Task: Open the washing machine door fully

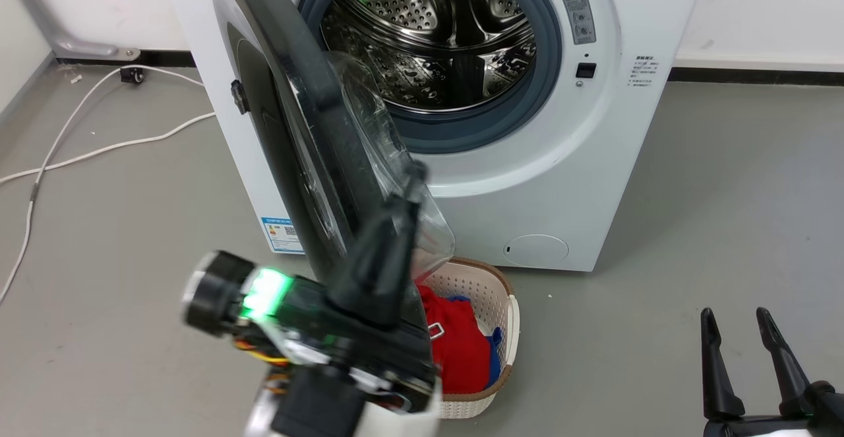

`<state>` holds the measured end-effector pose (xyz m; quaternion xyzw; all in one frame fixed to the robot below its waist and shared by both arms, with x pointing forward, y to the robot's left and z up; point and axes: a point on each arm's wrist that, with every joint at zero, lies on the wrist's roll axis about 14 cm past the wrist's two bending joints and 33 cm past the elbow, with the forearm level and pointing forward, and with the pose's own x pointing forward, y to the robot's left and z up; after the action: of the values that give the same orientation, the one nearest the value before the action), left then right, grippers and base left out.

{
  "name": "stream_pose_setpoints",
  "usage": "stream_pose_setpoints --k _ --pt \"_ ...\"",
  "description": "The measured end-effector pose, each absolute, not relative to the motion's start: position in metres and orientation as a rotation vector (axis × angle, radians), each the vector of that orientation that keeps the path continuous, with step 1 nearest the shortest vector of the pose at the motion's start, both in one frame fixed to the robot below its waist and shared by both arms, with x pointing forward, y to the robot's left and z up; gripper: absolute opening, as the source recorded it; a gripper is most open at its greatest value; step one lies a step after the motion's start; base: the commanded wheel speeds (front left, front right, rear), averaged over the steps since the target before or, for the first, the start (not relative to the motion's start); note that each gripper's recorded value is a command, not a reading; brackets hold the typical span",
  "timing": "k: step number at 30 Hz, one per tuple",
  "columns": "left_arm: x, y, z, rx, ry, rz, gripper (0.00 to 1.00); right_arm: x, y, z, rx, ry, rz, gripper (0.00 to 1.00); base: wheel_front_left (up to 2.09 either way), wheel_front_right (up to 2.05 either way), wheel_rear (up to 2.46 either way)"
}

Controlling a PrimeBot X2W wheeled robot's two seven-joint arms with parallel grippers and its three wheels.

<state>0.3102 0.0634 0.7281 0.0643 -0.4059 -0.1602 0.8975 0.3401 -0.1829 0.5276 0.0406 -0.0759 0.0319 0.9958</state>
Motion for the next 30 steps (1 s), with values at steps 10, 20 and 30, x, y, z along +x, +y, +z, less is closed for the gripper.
stream_pose_setpoints --k 10,20,30 --pt "0.316 0.016 0.674 0.073 -0.654 -0.507 0.0 0.344 -0.182 0.529 0.082 -0.157 0.067 1.0 0.0 0.0 0.0" --pt "0.319 0.003 0.594 0.061 -0.393 -0.56 0.0 0.351 -0.18 0.529 0.082 -0.156 0.072 1.0 0.0 0.0 0.0" --pt "0.336 0.027 0.551 0.062 -0.246 -0.458 0.0 0.359 -0.176 0.523 0.078 -0.137 0.083 1.0 0.0 0.0 0.0"
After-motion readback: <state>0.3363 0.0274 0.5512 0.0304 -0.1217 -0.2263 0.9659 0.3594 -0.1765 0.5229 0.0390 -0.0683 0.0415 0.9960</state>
